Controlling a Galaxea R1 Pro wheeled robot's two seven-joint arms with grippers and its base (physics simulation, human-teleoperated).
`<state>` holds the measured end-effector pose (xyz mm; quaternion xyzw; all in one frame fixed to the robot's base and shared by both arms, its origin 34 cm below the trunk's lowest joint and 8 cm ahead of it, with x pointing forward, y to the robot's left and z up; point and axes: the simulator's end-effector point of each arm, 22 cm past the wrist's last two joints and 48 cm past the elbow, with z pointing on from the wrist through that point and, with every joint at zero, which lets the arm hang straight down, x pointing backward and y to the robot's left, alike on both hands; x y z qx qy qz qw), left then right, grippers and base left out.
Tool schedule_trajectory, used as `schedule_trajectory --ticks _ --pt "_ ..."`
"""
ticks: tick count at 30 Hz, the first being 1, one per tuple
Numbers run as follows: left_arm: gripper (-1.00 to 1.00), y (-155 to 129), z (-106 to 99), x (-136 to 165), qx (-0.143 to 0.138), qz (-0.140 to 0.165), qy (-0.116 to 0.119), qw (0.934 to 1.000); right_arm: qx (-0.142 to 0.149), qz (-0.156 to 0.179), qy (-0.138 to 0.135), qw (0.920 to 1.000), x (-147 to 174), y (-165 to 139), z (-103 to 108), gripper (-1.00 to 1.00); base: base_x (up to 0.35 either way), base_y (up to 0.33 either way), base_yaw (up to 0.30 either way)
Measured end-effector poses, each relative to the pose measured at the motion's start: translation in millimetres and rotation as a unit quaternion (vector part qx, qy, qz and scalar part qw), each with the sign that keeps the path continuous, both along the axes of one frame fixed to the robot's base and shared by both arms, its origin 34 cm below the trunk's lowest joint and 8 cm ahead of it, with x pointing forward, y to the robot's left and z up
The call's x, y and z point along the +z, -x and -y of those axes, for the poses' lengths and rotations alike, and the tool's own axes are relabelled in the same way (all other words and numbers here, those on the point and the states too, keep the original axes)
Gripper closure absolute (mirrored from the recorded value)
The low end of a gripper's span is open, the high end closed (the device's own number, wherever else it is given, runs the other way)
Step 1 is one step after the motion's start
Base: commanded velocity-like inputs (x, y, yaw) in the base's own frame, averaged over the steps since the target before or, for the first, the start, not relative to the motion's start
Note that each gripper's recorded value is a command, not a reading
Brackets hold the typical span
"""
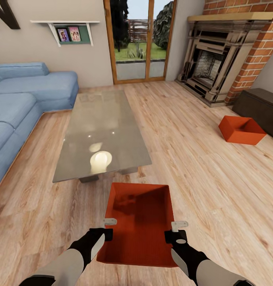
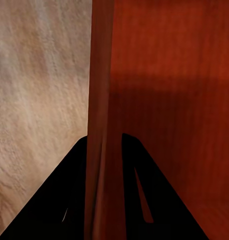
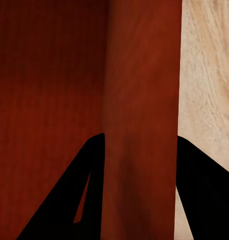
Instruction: Move the two storage containers from the living room to the garage. In the garage, place one container on the floor and stack the other container on top of it (either order is fine).
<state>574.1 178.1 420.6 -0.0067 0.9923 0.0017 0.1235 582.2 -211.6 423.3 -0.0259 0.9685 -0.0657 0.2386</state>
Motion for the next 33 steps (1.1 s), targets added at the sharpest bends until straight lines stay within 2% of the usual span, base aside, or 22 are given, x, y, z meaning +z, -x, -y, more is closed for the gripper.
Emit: schedule_trajectory --ticks 33 --pt "1.0 -3.4 0.0 57.2 0.0 0.0 0.0 1.0 0.0 0.0 0.0 1.0 57.2 -3.3 0.0 1.0 0.0 0.0 0.0"
